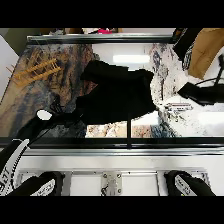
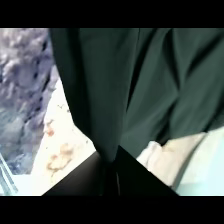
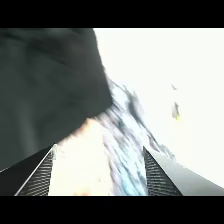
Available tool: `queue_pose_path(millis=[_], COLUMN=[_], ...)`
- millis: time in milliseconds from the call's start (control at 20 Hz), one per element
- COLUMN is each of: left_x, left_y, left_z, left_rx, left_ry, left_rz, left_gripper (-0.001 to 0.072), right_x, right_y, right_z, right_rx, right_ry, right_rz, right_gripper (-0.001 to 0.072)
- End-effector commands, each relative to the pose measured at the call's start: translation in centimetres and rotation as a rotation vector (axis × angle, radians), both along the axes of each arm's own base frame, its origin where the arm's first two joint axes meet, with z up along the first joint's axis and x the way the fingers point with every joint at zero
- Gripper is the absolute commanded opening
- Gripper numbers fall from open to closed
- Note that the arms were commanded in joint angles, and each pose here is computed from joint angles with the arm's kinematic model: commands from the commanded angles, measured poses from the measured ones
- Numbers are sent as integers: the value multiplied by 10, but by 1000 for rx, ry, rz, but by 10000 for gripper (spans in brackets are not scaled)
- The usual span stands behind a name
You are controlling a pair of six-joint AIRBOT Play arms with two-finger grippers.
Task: Fold the clothes and pants, and hang the long-sleeved shirts on hangers.
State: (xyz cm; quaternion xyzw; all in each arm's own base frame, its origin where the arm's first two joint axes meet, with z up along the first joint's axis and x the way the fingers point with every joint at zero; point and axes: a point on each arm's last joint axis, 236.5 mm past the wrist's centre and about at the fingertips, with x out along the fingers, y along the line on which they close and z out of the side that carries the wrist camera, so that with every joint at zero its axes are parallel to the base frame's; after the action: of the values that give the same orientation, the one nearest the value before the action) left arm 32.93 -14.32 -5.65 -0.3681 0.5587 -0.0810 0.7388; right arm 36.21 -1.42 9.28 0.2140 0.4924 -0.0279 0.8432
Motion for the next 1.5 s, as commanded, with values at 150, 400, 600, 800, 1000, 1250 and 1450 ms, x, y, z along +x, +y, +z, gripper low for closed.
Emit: queue_pose_path(millis=[150,400,600,800,1000,1250,1450], left_x=[-2,-2,-2,-2,0,49,9], left_y=[3,2,3,3,3,22,27], left_z=[16,16,16,16,19,168,409], left_rx=[4,4,5,5,4,-22,50], left_ry=[-54,-54,-55,-55,-60,-361,-907], left_rz=[-40,-40,-40,-40,-38,-47,-84], left_gripper=[12,12,11,12,11,10,11], right_x=[-7,40,54,56,60,70,15], right_y=[24,76,105,112,108,122,145], right_z=[-165,-193,-201,-204,-194,-45,167], right_rx=[280,421,423,375,329,227,217], right_ry=[246,138,90,61,15,-160,-454], right_rz=[-291,-265,-236,-177,-102,244,411], right_gripper=[589,589,587,270,28,27,27])
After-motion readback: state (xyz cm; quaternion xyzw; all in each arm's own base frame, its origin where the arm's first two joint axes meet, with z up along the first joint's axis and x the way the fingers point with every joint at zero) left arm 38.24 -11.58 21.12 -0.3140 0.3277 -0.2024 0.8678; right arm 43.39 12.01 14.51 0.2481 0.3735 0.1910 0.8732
